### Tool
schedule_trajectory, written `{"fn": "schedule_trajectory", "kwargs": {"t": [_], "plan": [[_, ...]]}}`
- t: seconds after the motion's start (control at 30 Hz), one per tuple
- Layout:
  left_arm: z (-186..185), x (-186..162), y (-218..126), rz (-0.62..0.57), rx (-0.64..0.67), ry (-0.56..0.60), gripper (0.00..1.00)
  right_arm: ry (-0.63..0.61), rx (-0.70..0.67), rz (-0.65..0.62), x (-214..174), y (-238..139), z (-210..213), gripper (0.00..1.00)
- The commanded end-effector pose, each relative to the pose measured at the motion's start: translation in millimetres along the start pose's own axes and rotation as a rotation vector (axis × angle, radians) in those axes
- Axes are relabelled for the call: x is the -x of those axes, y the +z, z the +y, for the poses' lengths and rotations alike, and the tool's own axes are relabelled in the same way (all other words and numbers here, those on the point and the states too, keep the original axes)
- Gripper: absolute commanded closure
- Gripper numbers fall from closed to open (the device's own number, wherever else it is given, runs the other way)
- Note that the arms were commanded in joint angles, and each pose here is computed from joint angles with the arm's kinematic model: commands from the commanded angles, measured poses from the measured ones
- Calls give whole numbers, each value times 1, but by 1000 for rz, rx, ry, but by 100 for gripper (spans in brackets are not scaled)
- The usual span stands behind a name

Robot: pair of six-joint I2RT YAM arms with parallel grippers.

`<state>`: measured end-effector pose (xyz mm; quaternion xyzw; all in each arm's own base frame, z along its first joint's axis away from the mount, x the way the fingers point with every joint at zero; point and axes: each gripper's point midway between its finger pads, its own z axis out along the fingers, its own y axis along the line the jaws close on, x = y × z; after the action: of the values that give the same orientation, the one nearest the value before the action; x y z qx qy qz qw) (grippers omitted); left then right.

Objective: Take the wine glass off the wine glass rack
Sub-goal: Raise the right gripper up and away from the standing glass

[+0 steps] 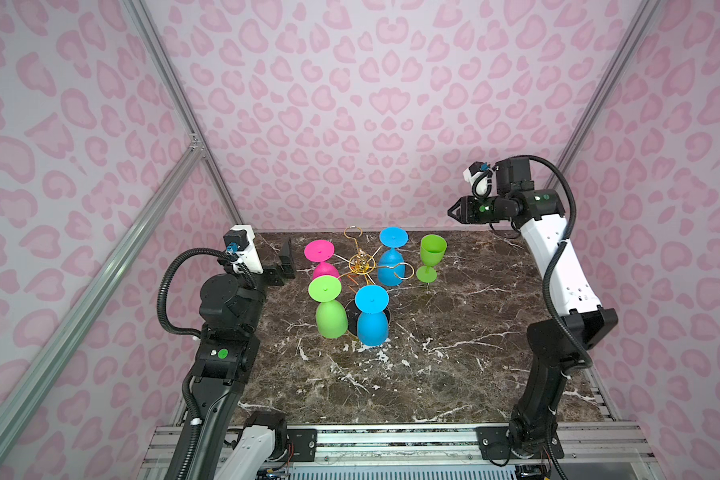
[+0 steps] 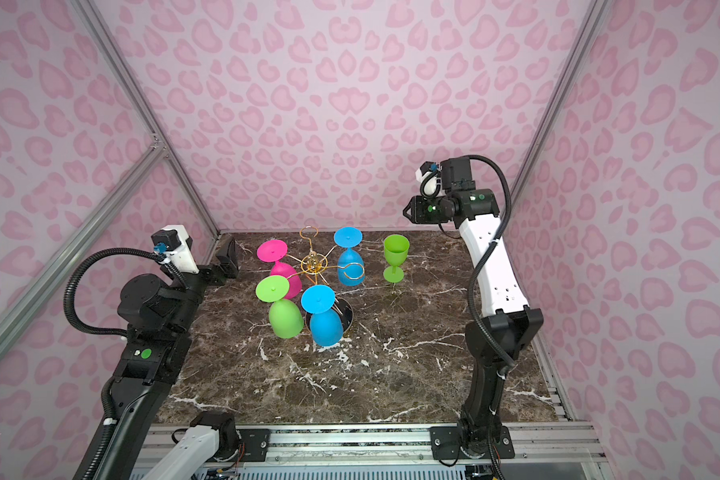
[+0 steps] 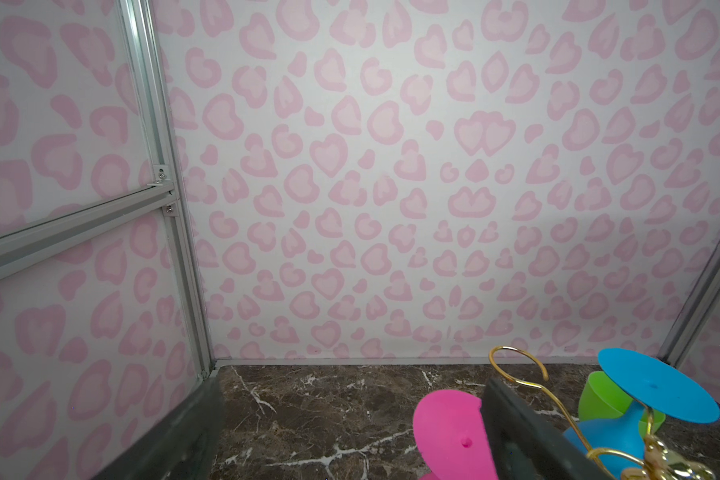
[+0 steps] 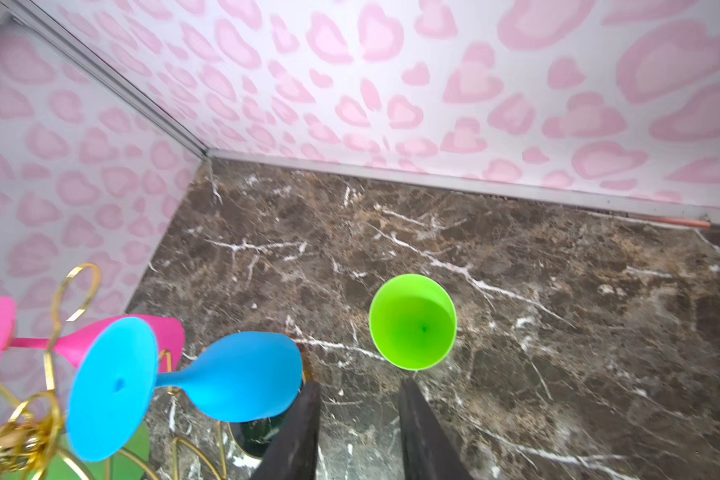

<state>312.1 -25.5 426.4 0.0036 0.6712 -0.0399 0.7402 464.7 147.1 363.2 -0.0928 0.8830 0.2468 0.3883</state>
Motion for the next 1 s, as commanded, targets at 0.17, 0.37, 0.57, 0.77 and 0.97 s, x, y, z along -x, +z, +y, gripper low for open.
{"fn": "schedule_trajectory", "kwargs": {"t": [0.17,0.37,0.57,0.77,0.97], "plan": [[-1,10,5,-50,-7,-23,3,26,205,-244,2,-73,62,66],[-3,9,8,-52,-19,-49,3,18,249,-148,-60,-89,95,68],[-4,10,8,-55,-24,-47,3,85,342,-24,-127,-83,126,67],[-4,7,5,-56,-26,-54,3,205,498,10,-165,-81,158,64],[-4,6,3,-53,-24,-63,3,338,649,-39,-159,-75,181,64]]}}
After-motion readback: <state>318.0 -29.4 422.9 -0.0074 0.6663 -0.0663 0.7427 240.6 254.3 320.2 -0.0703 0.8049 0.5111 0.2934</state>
